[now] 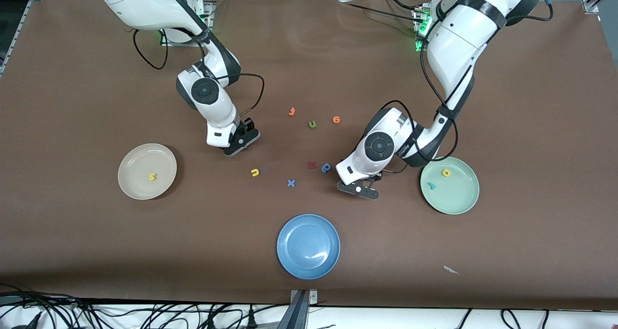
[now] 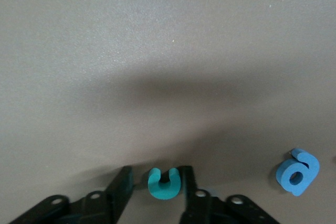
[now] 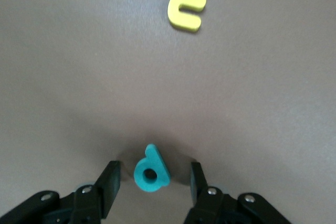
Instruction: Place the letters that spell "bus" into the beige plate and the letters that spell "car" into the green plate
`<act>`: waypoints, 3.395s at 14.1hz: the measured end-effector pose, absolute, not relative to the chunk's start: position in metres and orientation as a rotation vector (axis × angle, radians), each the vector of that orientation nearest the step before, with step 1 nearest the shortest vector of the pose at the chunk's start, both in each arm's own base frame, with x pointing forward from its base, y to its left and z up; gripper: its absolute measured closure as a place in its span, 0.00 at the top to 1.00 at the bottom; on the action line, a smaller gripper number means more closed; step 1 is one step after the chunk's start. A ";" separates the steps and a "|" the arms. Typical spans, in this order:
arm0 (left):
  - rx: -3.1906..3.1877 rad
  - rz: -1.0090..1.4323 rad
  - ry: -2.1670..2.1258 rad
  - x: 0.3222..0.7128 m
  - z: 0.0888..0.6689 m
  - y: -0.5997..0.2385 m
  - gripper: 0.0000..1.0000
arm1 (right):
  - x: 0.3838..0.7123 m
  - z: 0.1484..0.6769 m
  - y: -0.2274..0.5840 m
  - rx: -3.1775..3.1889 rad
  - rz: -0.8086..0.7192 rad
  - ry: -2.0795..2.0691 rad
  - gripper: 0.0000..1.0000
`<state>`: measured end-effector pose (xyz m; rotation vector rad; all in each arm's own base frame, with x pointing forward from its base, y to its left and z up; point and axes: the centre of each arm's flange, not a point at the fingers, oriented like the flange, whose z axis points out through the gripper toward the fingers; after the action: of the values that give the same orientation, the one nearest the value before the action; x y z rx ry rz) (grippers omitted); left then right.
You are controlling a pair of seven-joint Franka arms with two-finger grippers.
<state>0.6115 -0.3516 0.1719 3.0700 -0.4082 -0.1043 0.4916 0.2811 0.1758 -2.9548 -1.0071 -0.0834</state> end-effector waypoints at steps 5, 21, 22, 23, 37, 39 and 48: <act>3.077 -0.116 -0.415 0.612 0.180 -0.354 0.27 | 0.490 0.175 0.291 -2.956 -0.085 -1.019 0.56; 3.183 -0.277 -0.297 0.687 0.234 -0.093 0.27 | 0.495 0.176 0.285 -2.992 -0.096 -0.981 0.30; 3.191 -0.286 -0.300 0.686 0.230 -0.088 0.27 | 0.495 0.176 0.286 -2.993 -0.095 -0.980 0.30; 3.199 -0.289 -0.310 0.686 0.228 -0.085 0.27 | 0.495 0.176 0.286 -2.993 -0.094 -0.979 0.30; 3.245 -0.065 -0.457 0.677 0.420 -0.101 1.00 | 0.618 0.225 0.068 -3.061 0.078 -1.206 0.30; 3.252 0.000 -0.438 0.662 0.482 -0.107 1.00 | 0.612 0.212 0.039 -3.057 0.020 -1.189 0.30; 3.181 0.091 -0.220 0.582 0.630 -0.085 1.00 | 0.604 0.236 0.107 -3.022 -0.042 -0.677 1.00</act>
<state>0.5823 -0.0847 0.6300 3.1808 -0.2199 0.0906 0.6037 0.1073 0.2357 -3.0224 -0.6769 -0.0421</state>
